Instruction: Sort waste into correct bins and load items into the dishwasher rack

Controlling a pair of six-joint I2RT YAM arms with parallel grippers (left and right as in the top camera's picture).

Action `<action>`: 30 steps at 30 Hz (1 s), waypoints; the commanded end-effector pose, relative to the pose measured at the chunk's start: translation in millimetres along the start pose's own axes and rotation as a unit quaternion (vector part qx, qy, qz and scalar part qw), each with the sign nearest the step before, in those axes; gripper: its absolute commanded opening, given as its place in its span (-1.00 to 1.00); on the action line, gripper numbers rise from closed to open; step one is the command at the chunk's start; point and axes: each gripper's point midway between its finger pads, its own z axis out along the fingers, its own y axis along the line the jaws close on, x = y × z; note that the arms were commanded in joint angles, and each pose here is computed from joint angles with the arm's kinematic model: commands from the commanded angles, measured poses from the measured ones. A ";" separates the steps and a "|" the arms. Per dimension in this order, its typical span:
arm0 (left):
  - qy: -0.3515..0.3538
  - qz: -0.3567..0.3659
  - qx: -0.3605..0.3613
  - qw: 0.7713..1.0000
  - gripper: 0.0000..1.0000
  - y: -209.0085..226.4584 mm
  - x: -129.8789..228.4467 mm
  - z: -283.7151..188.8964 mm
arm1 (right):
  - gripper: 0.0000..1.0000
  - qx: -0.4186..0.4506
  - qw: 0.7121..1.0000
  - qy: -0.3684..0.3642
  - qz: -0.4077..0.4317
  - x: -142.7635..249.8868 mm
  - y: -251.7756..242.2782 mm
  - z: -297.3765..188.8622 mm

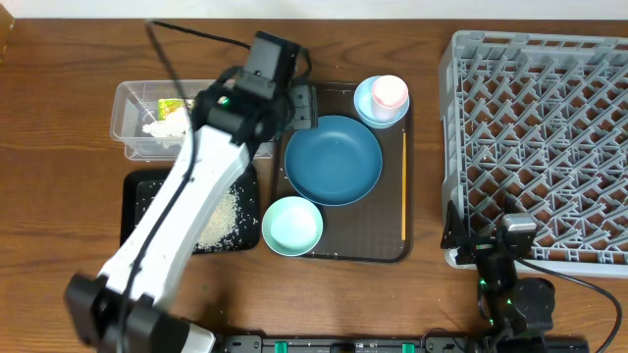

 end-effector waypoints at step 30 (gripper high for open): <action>-0.099 -0.299 -0.240 0.918 0.81 242.9 43.9 -207.1 | 0.98 -0.002 1.000 0.002 0.005 1.3 1.3 -0.1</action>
